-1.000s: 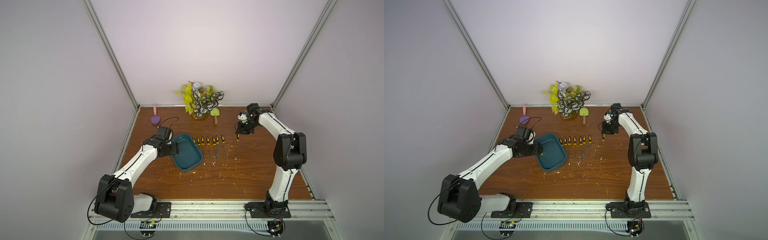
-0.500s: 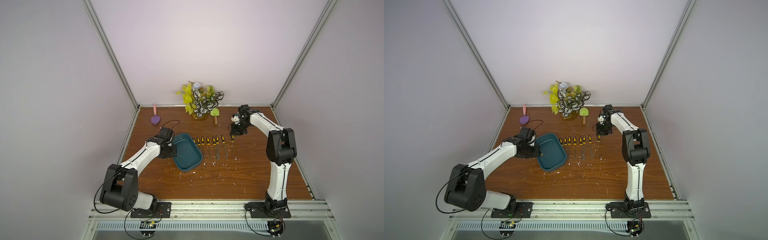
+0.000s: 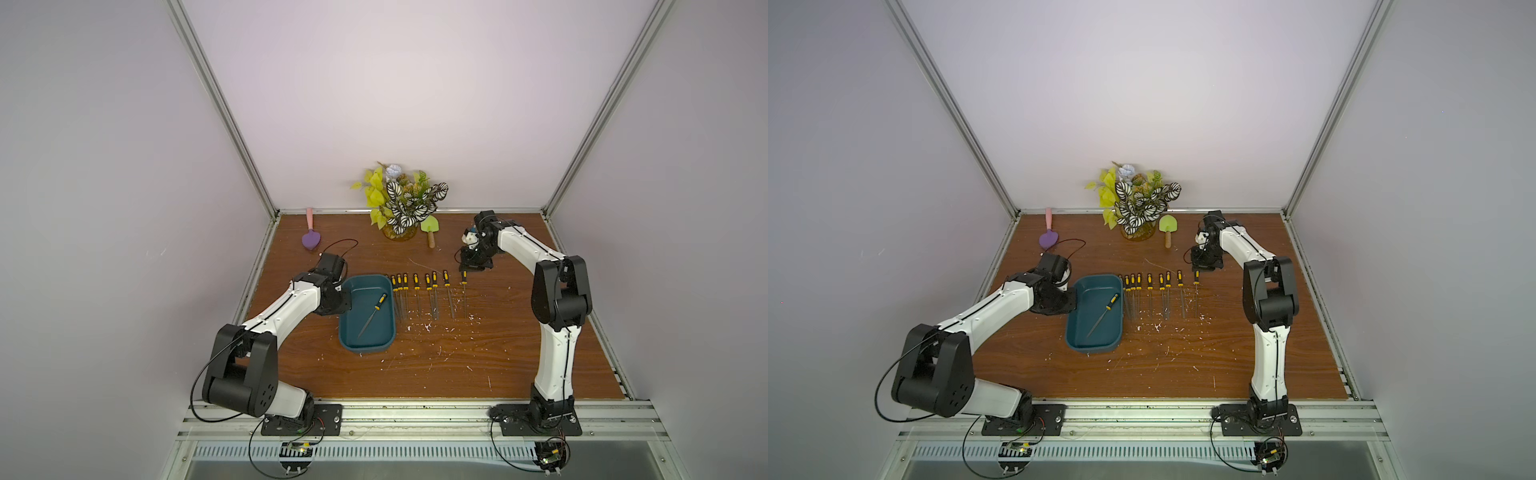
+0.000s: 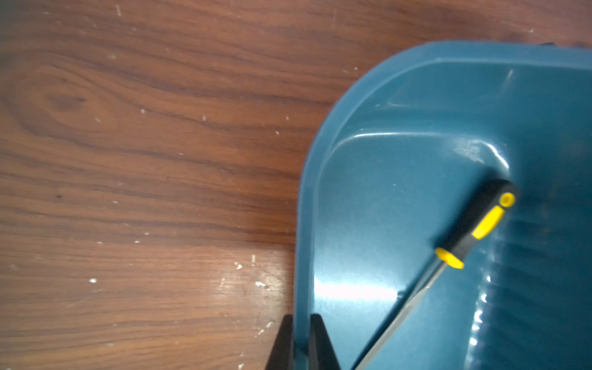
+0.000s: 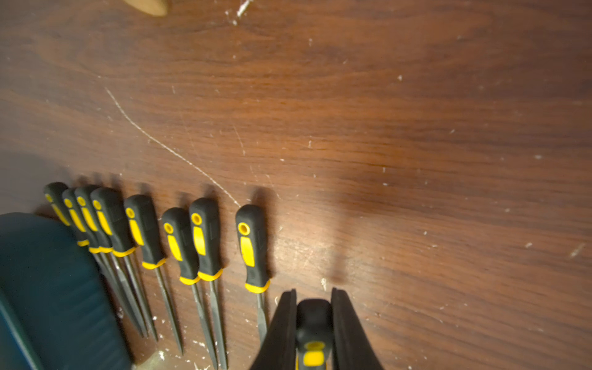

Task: Take the file tool out of the storage box
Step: Move the storage box to the center of the board, then adjust the file tool at the center of the board.

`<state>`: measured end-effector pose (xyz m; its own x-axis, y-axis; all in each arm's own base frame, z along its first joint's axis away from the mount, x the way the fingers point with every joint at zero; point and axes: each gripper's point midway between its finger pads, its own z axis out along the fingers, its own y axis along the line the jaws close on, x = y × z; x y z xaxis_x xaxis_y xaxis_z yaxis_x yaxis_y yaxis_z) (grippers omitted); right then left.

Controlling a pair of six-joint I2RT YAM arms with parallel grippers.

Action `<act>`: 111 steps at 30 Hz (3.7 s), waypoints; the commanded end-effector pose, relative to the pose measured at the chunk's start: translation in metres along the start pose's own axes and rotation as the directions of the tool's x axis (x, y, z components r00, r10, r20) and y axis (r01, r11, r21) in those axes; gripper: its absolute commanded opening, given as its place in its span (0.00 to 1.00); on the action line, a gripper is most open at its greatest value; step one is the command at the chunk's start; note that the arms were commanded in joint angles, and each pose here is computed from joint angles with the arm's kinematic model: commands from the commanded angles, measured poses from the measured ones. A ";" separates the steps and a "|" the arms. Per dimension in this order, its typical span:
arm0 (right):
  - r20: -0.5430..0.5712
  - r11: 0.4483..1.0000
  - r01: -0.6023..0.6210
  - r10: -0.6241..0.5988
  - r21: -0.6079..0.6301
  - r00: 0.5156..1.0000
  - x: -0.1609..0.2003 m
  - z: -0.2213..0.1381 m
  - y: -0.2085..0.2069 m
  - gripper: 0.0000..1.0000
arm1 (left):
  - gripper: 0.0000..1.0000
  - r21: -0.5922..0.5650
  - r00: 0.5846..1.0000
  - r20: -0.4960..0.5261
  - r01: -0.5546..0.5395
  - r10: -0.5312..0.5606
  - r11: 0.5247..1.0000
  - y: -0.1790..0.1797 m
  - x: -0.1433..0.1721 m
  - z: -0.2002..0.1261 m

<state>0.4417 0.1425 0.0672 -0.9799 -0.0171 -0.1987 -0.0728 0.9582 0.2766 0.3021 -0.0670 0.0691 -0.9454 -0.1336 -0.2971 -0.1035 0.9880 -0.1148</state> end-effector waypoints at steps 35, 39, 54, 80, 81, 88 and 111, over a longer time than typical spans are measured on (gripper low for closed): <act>0.034 0.992 -0.030 0.026 0.122 0.999 -0.023 0.035 0.015 0.22 | 0.44 -0.170 0.993 0.050 -0.097 0.107 0.981 0.055 -0.066 -0.008; 0.042 0.991 -0.031 0.025 0.129 0.999 -0.021 0.030 0.014 0.26 | 0.47 -0.148 0.991 0.084 -0.091 0.104 0.985 0.051 -0.072 -0.016; 0.231 0.999 0.012 -0.023 0.048 0.973 -0.027 -0.039 0.049 0.36 | 0.54 0.002 0.974 0.223 -0.043 0.041 0.999 0.024 -0.082 -0.062; 0.243 0.944 0.269 -0.220 -0.189 0.945 0.071 0.048 0.259 0.28 | 0.54 0.035 0.979 0.201 -0.032 0.025 0.999 0.025 -0.055 -0.043; 0.246 0.946 0.270 -0.222 -0.181 0.943 0.070 0.048 0.259 0.28 | 0.54 0.035 0.980 0.198 -0.035 0.028 0.999 0.025 -0.054 -0.042; 0.231 0.946 0.281 -0.241 -0.162 0.943 0.068 0.057 0.262 0.28 | 0.54 0.028 0.980 0.194 -0.040 0.034 0.999 0.026 -0.052 -0.040; 0.189 0.953 0.288 -0.268 -0.091 0.945 0.079 0.079 0.247 0.29 | 0.52 0.016 0.983 0.182 -0.041 0.037 0.999 0.030 -0.045 -0.036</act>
<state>0.3612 0.3990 0.0479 -0.8739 -0.2055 -0.4405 -0.3621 0.8798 0.3080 0.3327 -0.0354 0.1104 -0.8825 -0.1067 -0.4580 -0.0502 0.9897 -0.1339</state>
